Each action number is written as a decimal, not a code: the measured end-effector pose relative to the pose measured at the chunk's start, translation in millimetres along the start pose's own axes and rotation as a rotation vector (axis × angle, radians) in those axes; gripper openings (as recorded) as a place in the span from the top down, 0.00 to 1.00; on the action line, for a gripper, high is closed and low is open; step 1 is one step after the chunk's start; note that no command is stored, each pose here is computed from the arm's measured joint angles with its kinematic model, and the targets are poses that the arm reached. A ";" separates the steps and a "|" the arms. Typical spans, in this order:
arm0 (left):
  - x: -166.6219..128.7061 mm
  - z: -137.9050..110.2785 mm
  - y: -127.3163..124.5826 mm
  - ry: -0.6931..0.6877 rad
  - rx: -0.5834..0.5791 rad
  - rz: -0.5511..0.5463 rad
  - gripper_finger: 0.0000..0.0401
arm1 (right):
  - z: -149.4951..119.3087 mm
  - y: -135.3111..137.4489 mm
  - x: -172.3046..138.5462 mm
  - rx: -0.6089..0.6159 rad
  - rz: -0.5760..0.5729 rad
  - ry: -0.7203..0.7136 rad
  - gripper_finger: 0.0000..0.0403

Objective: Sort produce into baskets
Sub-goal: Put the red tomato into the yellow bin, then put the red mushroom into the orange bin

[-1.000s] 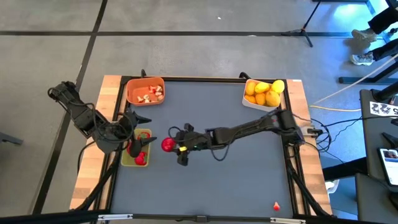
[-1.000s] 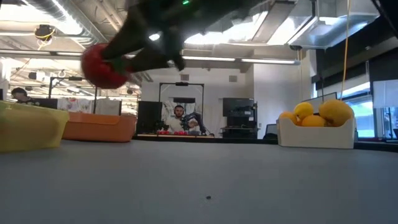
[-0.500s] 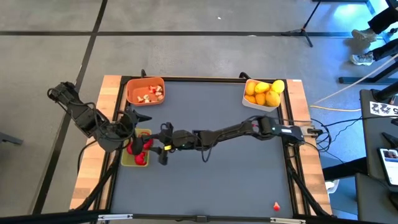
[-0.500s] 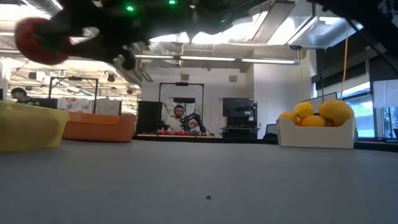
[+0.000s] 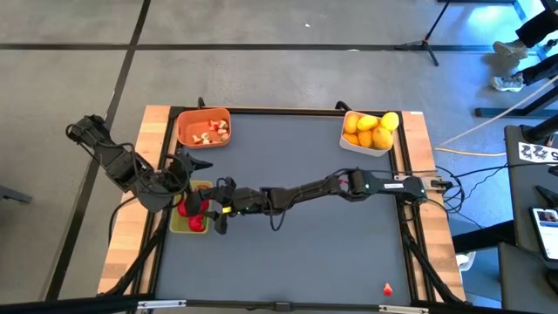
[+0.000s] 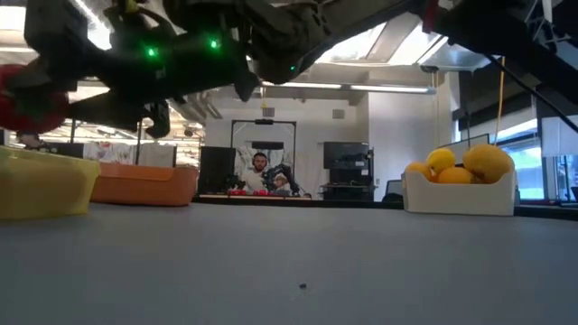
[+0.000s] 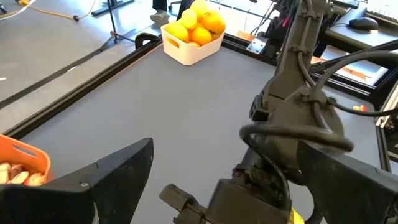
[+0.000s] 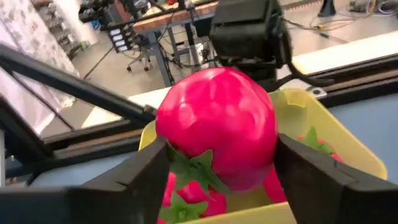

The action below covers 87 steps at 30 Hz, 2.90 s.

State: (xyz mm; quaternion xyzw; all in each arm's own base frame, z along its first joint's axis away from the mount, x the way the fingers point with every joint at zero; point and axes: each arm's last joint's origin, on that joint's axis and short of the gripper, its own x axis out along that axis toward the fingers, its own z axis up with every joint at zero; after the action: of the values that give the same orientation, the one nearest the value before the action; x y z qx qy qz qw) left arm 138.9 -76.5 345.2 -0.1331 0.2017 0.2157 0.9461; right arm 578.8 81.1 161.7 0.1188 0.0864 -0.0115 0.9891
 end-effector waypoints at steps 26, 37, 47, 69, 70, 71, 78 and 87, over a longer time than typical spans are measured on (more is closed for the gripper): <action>0.2 -0.3 -0.9 0.003 0.001 -0.004 0.03 | 42.6 42.9 -74.3 -0.365 -0.117 0.550 0.13; 0.2 -0.4 -0.8 0.003 0.003 -0.003 0.03 | 57.0 108.1 -160.7 -0.527 -0.131 0.842 0.13; 5.9 -4.1 -7.3 0.021 0.044 0.006 0.03 | 49.8 163.3 -254.7 -0.499 -0.174 1.149 0.13; 25.0 -22.5 -38.3 0.135 0.116 -0.047 0.03 | -17.6 185.3 -404.4 0.123 -0.578 1.541 0.13; 25.4 -23.0 -38.7 0.139 0.118 -0.047 0.03 | -24.0 188.5 -407.9 0.168 -0.588 1.568 0.13; 25.5 -23.1 -38.8 0.140 0.118 -0.048 0.03 | -30.5 191.2 -411.0 0.195 -0.584 1.591 0.13; 25.1 -22.6 -38.3 0.135 0.117 -0.046 0.03 | -79.9 200.6 -414.5 0.369 -0.456 1.626 0.14; 25.4 -22.4 -38.1 0.126 0.123 -0.038 0.03 | -110.2 184.4 -414.6 0.414 -0.495 1.646 0.35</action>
State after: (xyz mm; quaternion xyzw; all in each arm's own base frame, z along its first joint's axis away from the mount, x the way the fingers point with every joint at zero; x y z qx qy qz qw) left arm 170.2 -108.3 320.6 -0.0919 0.2711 0.1764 0.9418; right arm 159.9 287.3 171.1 0.2439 0.7906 -0.1515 0.5409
